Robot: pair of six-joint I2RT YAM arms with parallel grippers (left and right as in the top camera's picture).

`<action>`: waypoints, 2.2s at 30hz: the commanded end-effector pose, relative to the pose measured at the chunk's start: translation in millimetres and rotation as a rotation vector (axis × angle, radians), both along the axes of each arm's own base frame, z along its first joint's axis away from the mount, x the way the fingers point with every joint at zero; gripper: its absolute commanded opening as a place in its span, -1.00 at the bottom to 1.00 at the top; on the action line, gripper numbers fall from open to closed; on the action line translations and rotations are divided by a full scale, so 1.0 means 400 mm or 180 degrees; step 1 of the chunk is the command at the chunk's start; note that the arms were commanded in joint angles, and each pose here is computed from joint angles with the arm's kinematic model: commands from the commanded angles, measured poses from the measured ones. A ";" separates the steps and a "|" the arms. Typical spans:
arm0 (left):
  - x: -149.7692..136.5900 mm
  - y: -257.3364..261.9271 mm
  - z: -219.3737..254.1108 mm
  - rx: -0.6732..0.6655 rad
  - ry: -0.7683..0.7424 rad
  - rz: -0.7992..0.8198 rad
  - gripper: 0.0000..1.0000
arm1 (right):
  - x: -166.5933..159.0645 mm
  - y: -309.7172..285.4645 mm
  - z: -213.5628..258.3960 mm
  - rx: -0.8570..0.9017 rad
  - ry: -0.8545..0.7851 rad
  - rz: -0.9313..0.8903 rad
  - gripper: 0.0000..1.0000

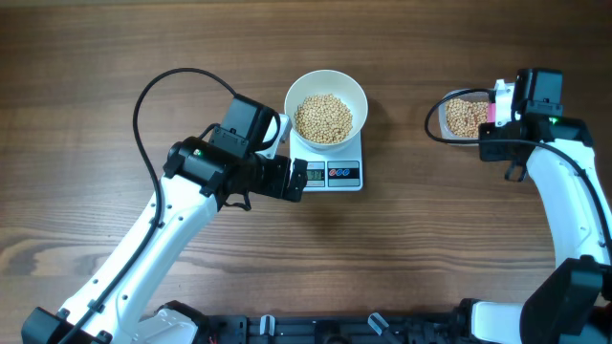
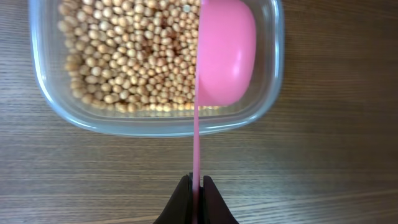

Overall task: Scoop item into bowl and weigh 150g on scale
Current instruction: 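Lower the scoop into the soybean tub with the right gripper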

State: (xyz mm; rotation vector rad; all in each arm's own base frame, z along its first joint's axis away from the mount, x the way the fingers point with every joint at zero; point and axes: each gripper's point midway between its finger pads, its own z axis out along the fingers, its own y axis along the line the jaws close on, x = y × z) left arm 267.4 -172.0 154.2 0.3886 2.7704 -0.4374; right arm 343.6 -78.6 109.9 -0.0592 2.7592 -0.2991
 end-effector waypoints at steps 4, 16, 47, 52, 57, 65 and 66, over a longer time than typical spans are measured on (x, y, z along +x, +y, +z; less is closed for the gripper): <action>-0.004 -0.006 -0.005 -0.0027 0.0034 -0.0017 1.00 | -0.001 0.066 -0.067 0.0495 0.0177 0.0104 -0.92; -0.003 -0.006 -0.004 -0.0027 0.0033 -0.0017 1.00 | 0.003 0.144 -0.075 0.1116 0.0165 0.0140 -0.91; -0.004 -0.006 -0.005 -0.0026 0.0034 -0.0017 1.00 | -0.007 0.105 -0.027 0.2422 -0.0080 -0.0491 -0.91; -0.004 -0.006 -0.005 -0.0026 0.0034 -0.0017 1.00 | -0.002 0.102 0.005 0.2797 -0.0232 -0.0504 -0.91; -0.004 -0.006 -0.005 -0.0026 0.0034 -0.0016 1.00 | -0.003 0.094 -0.006 0.2806 -0.0207 -0.0543 -0.91; -0.004 -0.006 -0.005 -0.0026 0.0034 -0.0017 1.00 | 0.002 0.073 -0.031 0.2996 -0.0172 -0.0740 -0.91; -0.004 -0.006 -0.005 -0.0026 0.0034 -0.0017 1.00 | 0.002 0.074 -0.024 0.3081 -0.0197 -0.0743 -0.91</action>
